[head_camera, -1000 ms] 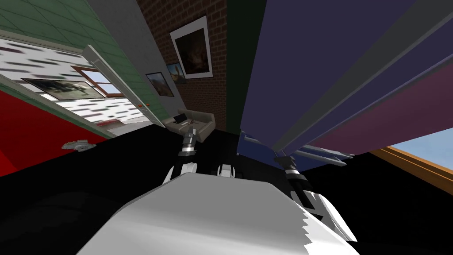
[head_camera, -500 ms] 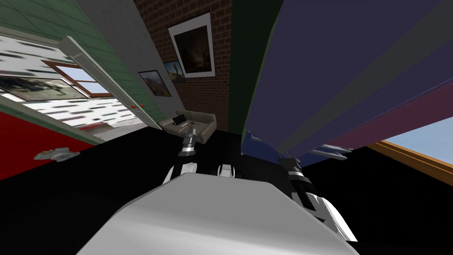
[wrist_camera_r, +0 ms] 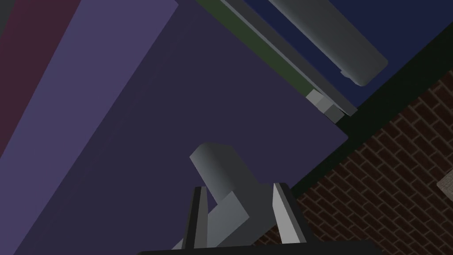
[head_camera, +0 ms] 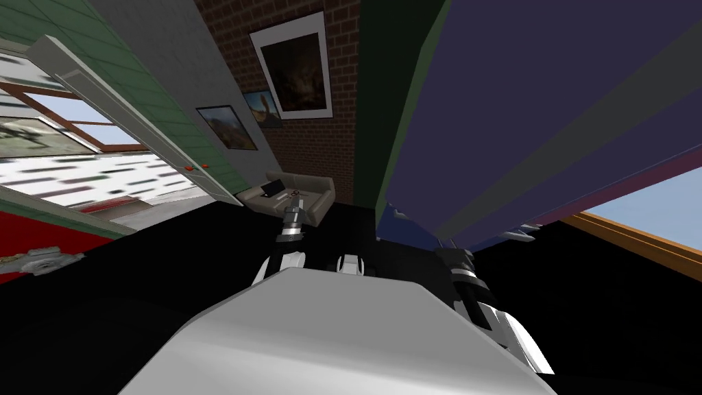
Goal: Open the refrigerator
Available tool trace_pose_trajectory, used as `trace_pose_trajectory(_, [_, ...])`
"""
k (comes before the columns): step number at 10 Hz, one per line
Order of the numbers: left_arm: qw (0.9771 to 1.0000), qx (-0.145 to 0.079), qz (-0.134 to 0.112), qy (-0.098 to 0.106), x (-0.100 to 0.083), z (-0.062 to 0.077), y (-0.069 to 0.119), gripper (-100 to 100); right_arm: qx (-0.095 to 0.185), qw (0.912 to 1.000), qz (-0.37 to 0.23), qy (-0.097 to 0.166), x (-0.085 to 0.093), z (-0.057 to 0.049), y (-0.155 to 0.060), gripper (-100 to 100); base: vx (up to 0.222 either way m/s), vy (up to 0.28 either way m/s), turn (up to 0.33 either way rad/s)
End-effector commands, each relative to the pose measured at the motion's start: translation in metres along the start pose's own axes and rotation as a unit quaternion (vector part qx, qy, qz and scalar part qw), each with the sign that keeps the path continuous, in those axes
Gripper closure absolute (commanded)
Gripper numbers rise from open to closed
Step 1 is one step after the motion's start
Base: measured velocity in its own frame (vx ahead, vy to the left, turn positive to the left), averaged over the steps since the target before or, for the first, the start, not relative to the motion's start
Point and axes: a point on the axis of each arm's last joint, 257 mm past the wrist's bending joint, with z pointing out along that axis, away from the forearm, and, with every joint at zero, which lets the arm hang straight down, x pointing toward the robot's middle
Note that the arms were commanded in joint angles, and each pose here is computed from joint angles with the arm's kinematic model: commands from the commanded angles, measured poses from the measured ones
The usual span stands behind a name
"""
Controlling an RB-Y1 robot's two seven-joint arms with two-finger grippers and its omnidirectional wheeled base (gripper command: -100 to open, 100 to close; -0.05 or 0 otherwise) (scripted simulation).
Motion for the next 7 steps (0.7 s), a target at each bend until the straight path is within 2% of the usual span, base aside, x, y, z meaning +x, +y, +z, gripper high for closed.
trace_pose_trajectory(1, [1.0, 0.0, 0.0, 0.0, 0.0, 0.0, 0.0, 0, 0.02, 0.9997, 0.0, 0.01, 0.003, 0.0, -0.009, 100, 0.055, 0.232, -0.11])
trace_pose_trajectory(3, [1.0, 0.0, 0.0, 0.0, 0.0, 0.0, 0.0, 0, 0.03, 0.9994, 0.0, 0.018, 0.007, -0.002, -0.015, 100, 0.067, 0.245, -0.101])
trace_pose_trajectory(6, [1.0, 0.0, 0.0, 0.0, 0.0, 0.0, 0.0, 0, 0.059, 0.9973, -0.001, 0.043, 0.019, -0.009, -0.031, 100, 0.07, 0.246, -0.107])
trace_pose_trajectory(7, [1.0, 0.0, 0.0, 0.0, 0.0, 0.0, 0.0, 0, 0.059, 0.997, -0.001, 0.05, 0.022, -0.014, -0.045, -100, 0.015, 0.147, 0.026])
